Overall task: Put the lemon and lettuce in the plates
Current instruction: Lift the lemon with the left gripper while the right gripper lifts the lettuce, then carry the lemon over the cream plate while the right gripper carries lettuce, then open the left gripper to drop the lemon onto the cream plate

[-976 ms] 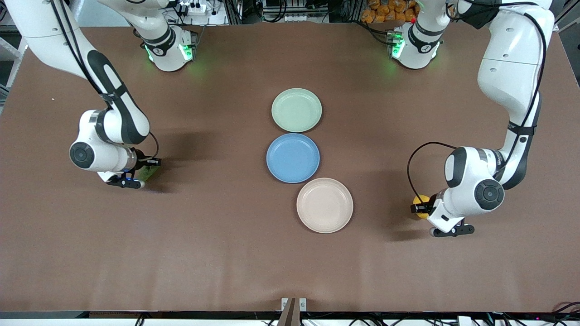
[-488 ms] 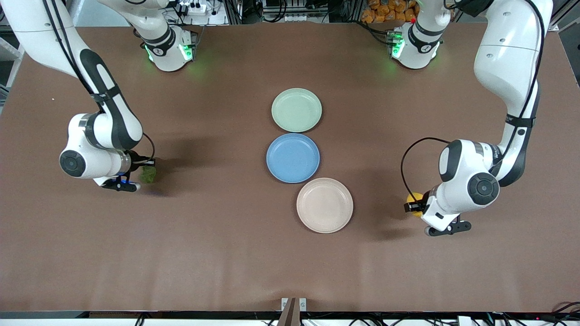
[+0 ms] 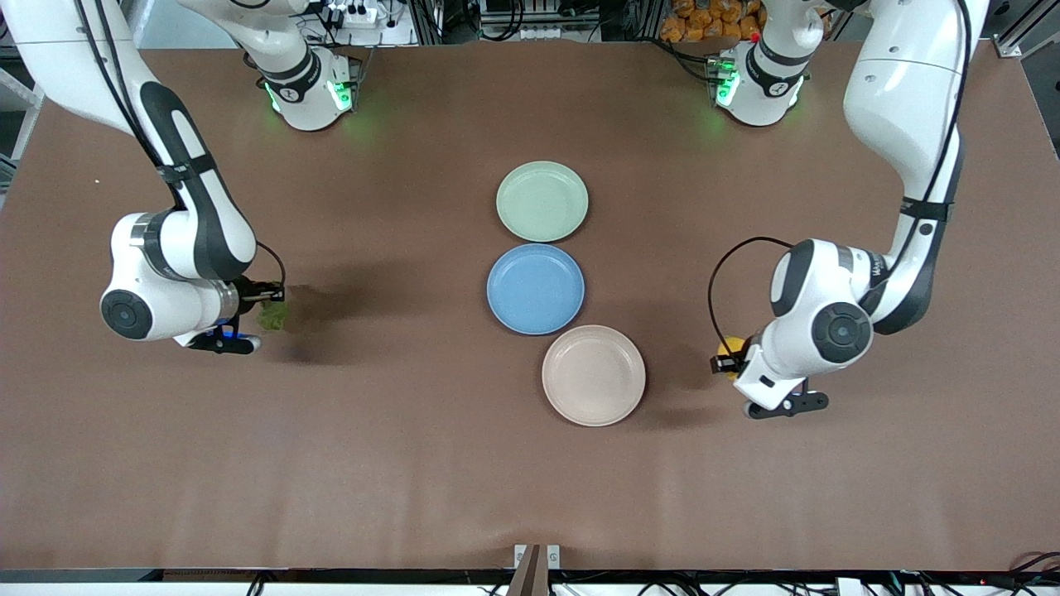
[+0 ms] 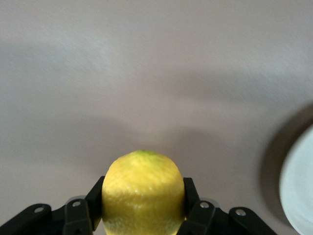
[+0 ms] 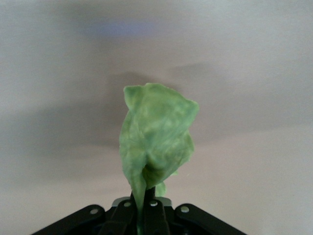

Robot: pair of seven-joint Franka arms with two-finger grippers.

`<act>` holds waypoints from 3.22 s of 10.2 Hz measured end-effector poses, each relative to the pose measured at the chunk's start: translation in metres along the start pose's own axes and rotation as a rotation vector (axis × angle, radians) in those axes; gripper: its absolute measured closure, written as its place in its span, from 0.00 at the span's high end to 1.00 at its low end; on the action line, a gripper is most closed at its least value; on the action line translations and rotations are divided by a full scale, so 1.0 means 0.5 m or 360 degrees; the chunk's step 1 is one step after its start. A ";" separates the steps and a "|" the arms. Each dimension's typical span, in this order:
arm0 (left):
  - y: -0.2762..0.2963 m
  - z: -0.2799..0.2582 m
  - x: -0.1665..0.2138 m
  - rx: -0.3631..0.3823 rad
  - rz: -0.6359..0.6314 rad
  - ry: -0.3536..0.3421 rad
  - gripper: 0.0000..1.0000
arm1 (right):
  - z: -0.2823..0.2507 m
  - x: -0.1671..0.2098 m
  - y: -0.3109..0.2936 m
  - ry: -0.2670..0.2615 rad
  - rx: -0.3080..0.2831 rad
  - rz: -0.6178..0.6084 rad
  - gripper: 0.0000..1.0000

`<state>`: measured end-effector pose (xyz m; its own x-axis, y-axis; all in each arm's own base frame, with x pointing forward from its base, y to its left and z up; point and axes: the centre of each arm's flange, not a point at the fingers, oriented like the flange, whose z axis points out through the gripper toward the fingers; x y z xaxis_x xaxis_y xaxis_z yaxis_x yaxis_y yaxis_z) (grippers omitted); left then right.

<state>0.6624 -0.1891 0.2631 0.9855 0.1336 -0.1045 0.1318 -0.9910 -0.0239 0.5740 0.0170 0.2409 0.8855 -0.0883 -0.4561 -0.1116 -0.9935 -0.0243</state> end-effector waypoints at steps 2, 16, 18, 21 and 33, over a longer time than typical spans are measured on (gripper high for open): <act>0.080 0.006 -0.041 0.0018 -0.0040 -0.0010 0.65 | -0.032 -0.013 -0.046 0.0008 0.0033 -0.0010 0.03; 0.329 0.059 -0.157 -0.0123 -0.0491 0.0143 0.65 | -0.031 -0.310 -0.691 0.0111 -0.0061 0.0341 0.03; 0.363 0.070 -0.170 -0.0183 -0.0546 0.0187 0.65 | -0.006 -0.351 -0.752 0.0158 -0.0056 0.0394 0.03; 0.382 0.083 -0.172 -0.0240 -0.0624 0.0250 0.65 | 0.034 -0.401 -0.823 0.0213 -0.0038 0.0481 0.03; 0.286 0.065 -0.115 0.0024 -0.0447 0.0323 1.00 | 0.278 -0.483 -0.982 0.0325 -0.0008 0.0669 0.03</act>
<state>0.6211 -0.3381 0.2333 0.9123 0.3949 0.1079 0.4008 -0.9154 -0.0385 0.3521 0.5363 0.2393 0.8347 -0.4954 -0.2406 -0.4782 -0.8686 0.1299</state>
